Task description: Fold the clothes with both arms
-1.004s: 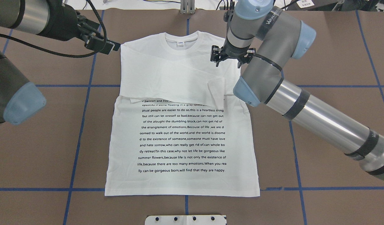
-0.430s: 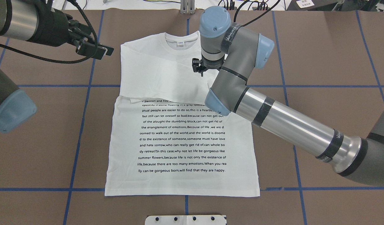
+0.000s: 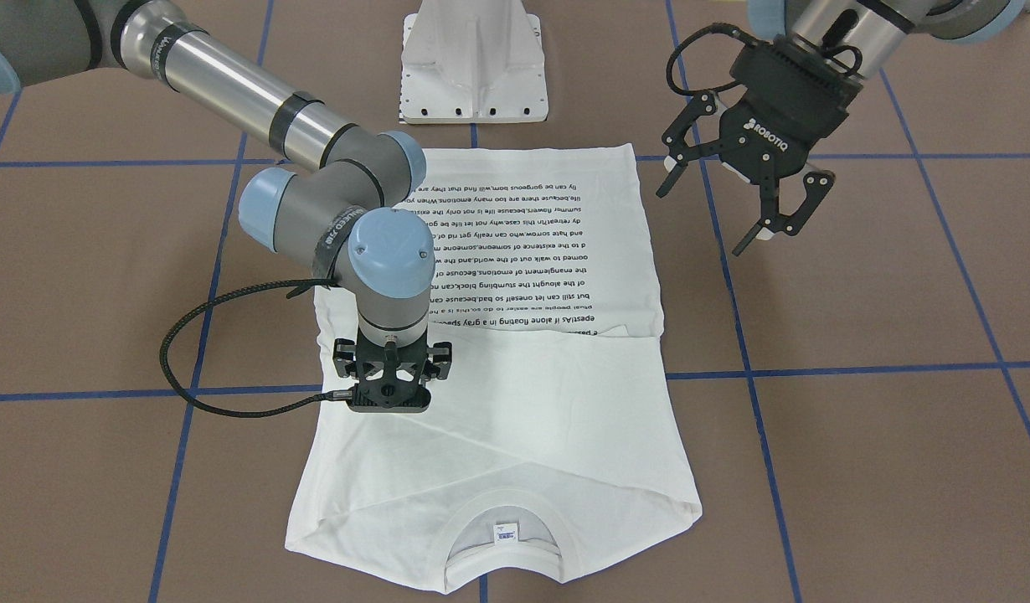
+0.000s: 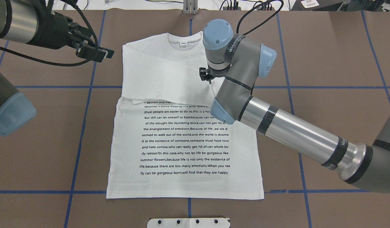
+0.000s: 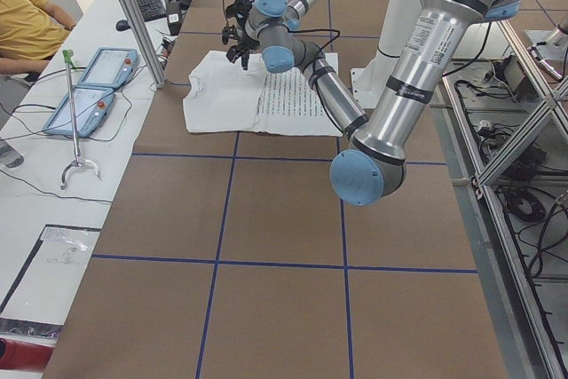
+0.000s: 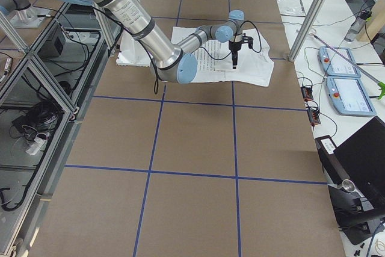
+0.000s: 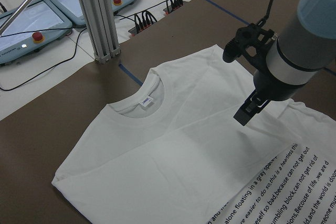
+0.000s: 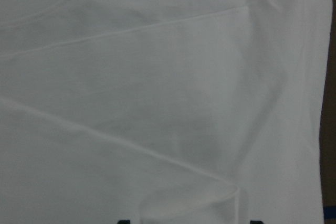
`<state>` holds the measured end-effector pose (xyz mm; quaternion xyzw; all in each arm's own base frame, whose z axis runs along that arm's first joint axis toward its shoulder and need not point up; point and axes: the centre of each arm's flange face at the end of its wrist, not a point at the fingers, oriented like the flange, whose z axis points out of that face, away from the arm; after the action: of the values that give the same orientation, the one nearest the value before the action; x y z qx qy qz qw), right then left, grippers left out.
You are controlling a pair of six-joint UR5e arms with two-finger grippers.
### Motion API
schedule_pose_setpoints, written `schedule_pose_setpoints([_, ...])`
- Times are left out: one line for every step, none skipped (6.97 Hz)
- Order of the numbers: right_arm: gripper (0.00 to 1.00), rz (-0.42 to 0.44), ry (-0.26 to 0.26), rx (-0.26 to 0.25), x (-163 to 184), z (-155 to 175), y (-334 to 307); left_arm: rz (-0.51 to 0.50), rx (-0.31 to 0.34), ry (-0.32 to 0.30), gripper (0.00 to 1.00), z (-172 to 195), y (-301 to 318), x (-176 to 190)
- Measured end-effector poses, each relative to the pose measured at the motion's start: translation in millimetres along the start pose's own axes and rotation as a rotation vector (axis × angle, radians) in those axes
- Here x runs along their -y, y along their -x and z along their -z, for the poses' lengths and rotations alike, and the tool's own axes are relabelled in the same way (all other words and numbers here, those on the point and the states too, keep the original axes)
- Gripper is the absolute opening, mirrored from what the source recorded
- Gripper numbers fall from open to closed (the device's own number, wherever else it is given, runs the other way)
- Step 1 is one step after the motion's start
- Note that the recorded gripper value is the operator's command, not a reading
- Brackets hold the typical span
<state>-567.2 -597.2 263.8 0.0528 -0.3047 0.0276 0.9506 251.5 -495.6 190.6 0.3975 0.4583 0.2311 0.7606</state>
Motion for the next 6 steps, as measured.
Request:
schedule_pose_setpoints([0.81, 0.012, 0.000, -0.015, -3.7, -8.5, -6.3, 0.001, 0.000, 0.002, 1.00, -0.6, 0.3, -1.1])
schedule_pose_setpoints([0.81, 0.018, -0.002, -0.020, -6.6, -11.5, -7.1, 0.001, 0.000, 0.003, 1.00, -1.0, 0.5, -1.7])
schedule_pose_setpoints([0.81, 0.019, -0.006, -0.018, -7.1, -9.9, -4.6, 0.001, 0.000, 0.004, 1.00, -1.2, 0.4, -2.0])
schedule_pose_setpoints([0.81, 0.017, -0.011, -0.012, -6.1, -6.2, -1.5, 0.001, 0.000, 0.004, 1.00, -1.2, 0.4, -2.1])
schedule_pose_setpoints([0.70, 0.007, -0.017, -0.003, -4.5, -1.1, 2.4, 0.002, 0.001, 0.005, 1.00, -1.3, 0.7, -2.9])
schedule_pose_setpoints([0.50, -0.005, -0.022, 0.007, -3.3, 4.5, 7.4, 0.002, 0.001, 0.006, 1.00, -1.3, 1.2, -4.1])
